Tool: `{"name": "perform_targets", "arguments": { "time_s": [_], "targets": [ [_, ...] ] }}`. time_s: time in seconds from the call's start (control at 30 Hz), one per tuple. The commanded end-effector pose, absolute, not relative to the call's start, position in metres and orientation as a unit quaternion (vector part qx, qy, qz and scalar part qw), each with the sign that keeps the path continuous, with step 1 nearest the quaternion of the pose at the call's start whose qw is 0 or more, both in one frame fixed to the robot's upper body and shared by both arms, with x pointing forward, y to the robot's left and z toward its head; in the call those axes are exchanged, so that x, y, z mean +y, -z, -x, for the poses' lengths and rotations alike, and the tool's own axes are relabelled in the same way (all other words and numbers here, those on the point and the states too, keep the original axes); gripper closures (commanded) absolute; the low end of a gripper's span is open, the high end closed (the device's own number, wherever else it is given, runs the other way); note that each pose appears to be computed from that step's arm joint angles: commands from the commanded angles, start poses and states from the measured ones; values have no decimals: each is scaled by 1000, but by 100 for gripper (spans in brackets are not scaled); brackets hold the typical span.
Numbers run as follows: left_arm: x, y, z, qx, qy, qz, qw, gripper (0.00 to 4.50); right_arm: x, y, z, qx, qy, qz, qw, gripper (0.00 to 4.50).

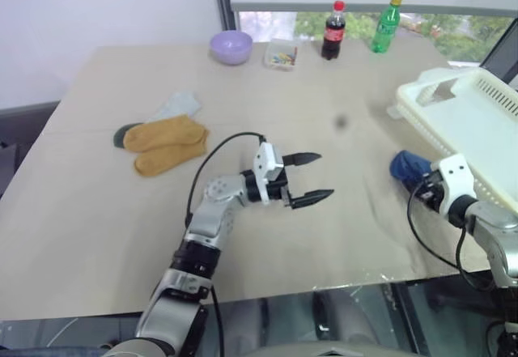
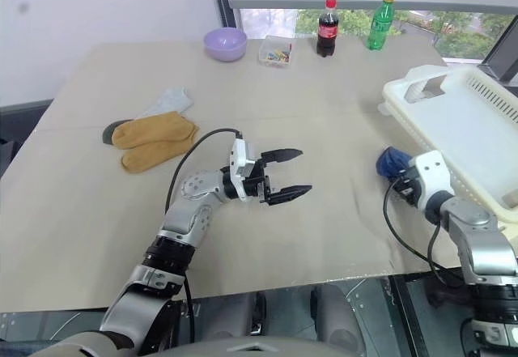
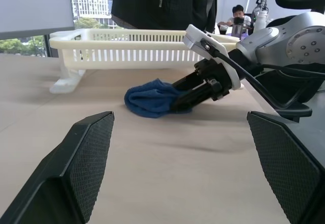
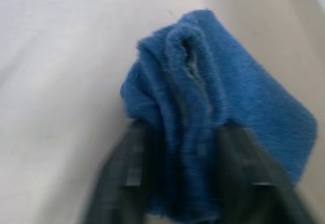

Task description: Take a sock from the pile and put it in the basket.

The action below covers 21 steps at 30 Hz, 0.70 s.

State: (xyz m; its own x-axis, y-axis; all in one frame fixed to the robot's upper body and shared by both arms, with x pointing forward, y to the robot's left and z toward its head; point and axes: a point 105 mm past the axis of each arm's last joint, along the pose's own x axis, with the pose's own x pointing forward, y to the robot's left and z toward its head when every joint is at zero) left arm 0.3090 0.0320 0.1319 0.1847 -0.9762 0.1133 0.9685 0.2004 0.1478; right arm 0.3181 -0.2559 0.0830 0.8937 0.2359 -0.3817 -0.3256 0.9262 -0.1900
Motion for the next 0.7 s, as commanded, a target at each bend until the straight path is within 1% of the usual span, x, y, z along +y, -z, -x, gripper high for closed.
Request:
{"name": "perform_targets", "arguments": {
  "time_s": [0.03,0.13,0.2,0.33,0.43,0.6,0.7],
  "targets": [
    [30,-137,-307,-106,631,-24,768,0,-253,-60,-312,226,-151,135,953,441],
    [30,-137,-307,-106,631,-24,768,0,-251,-61,-311,225,-156,146,951,441],
    [31,-137,-307,-106,630,-23,769,0,-243,-68,-310,213,-174,146,950,441],
    [32,-135,-307,-104,630,-22,769,0,-206,-94,-298,188,-255,99,943,441],
    [32,-135,-307,-104,630,-24,769,0,-187,-111,-288,176,-292,83,937,441],
    [32,-135,-307,-107,629,-24,770,0,-178,-141,-284,149,-295,88,940,441],
    [31,-136,-308,-110,629,-23,769,0,-182,-162,-283,129,-285,99,944,441]
  ]
}}
